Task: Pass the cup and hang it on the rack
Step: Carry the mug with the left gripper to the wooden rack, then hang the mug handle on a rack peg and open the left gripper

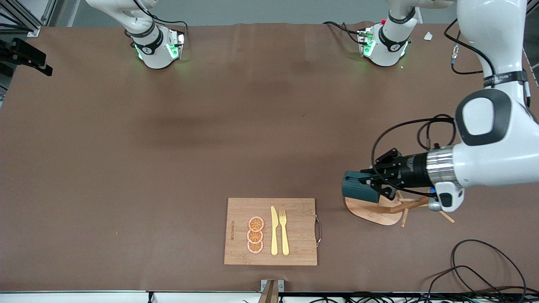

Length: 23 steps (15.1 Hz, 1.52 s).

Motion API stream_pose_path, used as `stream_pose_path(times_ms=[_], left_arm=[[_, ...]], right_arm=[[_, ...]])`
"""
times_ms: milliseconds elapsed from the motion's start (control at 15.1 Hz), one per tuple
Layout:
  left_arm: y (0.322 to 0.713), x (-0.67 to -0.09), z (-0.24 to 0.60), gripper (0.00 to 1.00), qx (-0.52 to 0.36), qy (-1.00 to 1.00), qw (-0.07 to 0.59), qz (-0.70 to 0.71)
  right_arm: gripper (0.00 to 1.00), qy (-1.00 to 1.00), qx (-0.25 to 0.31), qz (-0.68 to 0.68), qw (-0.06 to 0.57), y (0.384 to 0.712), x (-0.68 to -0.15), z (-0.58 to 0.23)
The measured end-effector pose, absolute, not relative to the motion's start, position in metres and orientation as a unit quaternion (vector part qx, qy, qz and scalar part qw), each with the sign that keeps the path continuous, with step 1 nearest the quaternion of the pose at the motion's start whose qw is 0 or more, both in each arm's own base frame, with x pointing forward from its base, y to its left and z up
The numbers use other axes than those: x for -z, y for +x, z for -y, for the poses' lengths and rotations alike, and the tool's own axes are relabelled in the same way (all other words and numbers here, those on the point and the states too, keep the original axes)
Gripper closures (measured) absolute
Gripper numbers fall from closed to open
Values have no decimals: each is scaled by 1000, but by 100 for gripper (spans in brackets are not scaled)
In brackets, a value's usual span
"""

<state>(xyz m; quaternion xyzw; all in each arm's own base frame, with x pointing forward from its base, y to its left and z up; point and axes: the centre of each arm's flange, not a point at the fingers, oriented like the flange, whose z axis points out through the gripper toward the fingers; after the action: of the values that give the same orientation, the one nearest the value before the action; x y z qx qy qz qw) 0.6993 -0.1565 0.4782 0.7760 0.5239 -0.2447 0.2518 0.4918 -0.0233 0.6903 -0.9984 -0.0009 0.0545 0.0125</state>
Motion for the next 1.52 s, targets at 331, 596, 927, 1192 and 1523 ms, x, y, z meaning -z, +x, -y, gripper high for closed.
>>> stream_pose_path(times_ms=[331,596,927,1192,1523], left_arm=[[711,-448,111,79,302,735,303,-525],[718,-432,96,79,319,713,319,-537],[725,-421,64,79,330,683,343,-554],[729,-406,47,79,340,664,354,-564],[730,-394,14,79,344,652,357,-574]], right_arm=[[0,-998,-57,1,12,492,-689,24],[0,-998,-54,1,12,493,-690,24],[0,-999,-51,1,12,493,-690,24],[0,-998,-59,0,13,496,-680,24],[0,-998,-54,-1,13,501,-669,26]])
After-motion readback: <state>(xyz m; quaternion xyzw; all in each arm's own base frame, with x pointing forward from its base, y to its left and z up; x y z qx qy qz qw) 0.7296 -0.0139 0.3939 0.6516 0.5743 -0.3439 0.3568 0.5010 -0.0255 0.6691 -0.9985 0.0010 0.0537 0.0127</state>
